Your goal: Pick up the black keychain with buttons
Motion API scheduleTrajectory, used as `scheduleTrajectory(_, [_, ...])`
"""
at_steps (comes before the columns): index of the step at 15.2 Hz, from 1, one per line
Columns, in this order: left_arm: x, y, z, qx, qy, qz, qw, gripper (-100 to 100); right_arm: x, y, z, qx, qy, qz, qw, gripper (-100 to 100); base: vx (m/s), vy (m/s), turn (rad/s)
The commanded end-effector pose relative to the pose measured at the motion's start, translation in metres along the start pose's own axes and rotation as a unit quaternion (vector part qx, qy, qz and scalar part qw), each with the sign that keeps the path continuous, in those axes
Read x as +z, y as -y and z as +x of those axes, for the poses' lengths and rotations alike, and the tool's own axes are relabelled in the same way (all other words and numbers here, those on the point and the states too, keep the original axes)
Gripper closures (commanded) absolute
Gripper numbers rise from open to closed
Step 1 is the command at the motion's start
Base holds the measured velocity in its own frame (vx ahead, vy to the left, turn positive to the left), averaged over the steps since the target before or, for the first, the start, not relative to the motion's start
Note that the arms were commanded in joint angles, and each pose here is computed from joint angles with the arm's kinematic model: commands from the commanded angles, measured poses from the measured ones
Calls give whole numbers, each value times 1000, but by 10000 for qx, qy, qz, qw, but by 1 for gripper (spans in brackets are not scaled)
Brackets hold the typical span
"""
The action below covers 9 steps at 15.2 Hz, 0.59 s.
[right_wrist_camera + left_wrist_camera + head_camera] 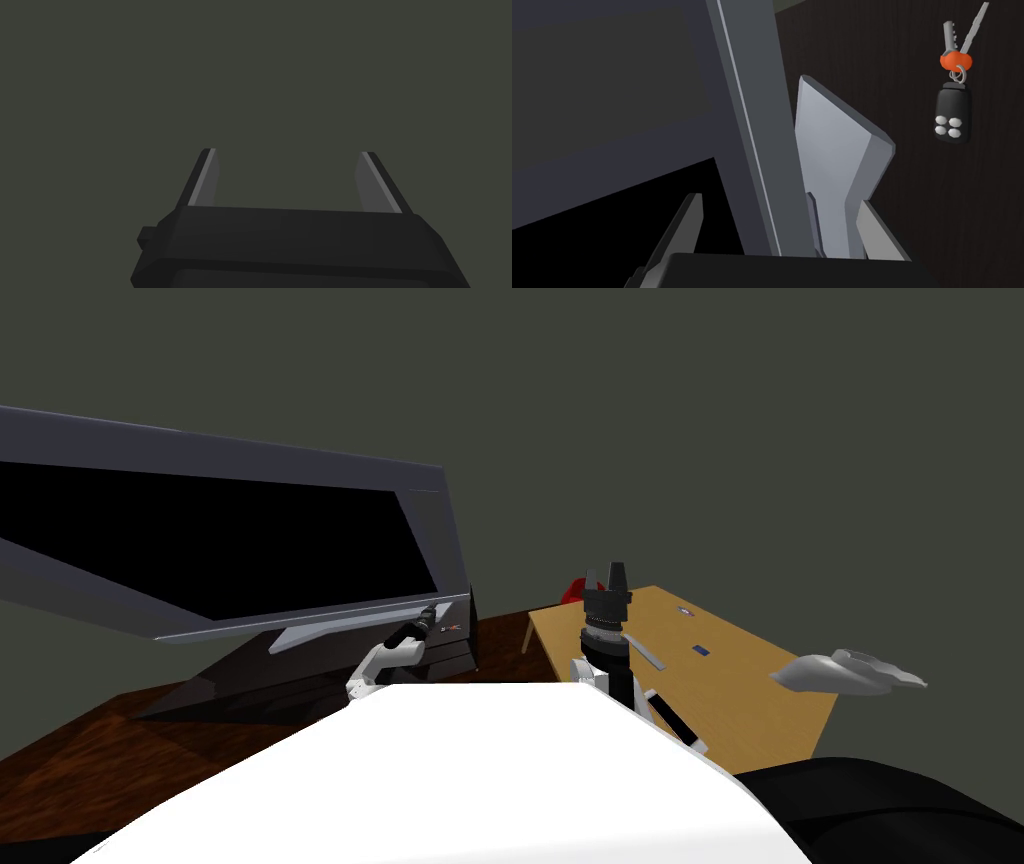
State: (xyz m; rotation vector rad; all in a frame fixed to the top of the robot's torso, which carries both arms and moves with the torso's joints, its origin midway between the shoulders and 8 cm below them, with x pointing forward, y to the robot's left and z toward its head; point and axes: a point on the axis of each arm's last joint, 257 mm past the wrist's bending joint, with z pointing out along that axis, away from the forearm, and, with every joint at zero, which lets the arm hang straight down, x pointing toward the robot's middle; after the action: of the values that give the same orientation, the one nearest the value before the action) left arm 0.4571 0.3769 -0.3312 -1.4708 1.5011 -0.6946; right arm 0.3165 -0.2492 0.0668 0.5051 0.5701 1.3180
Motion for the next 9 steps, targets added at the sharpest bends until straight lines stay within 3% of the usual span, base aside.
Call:
scheduleTrajectory(1, [2, -9, -2, 0, 0, -189, 9998, -100, 0, 0, 0, 0, 0, 0, 10000, 0, 34, -69, 16])
scheduleTrajectory(2, [7, -24, -8, -6, 22, -428, 9991, -100, 0, 0, 0, 0, 0, 0, 10000, 0, 60, -90, 19])
scheduleTrajectory(4, [6, -30, -7, -7, 11, -562, 9984, -100, 0, 0, 0, 0, 0, 0, 10000, 0, 60, -84, 22])
scheduleTrajectory(5, [10, -46, -12, -18, 29, -813, 9967, -100, 0, 0, 0, 0, 0, 0, 10000, 0, 60, -73, 21])
scheduleTrajectory(7, [9, -52, -12, -19, 19, -924, 9957, -100, 0, 0, 0, 0, 0, 0, 10000, 0, 56, -73, 18])
scheduleTrajectory(9, [10, -71, -16, -38, 26, -1247, 9922, -100, 0, 0, 0, 0, 0, 0, 10000, 0, 59, -94, 27])
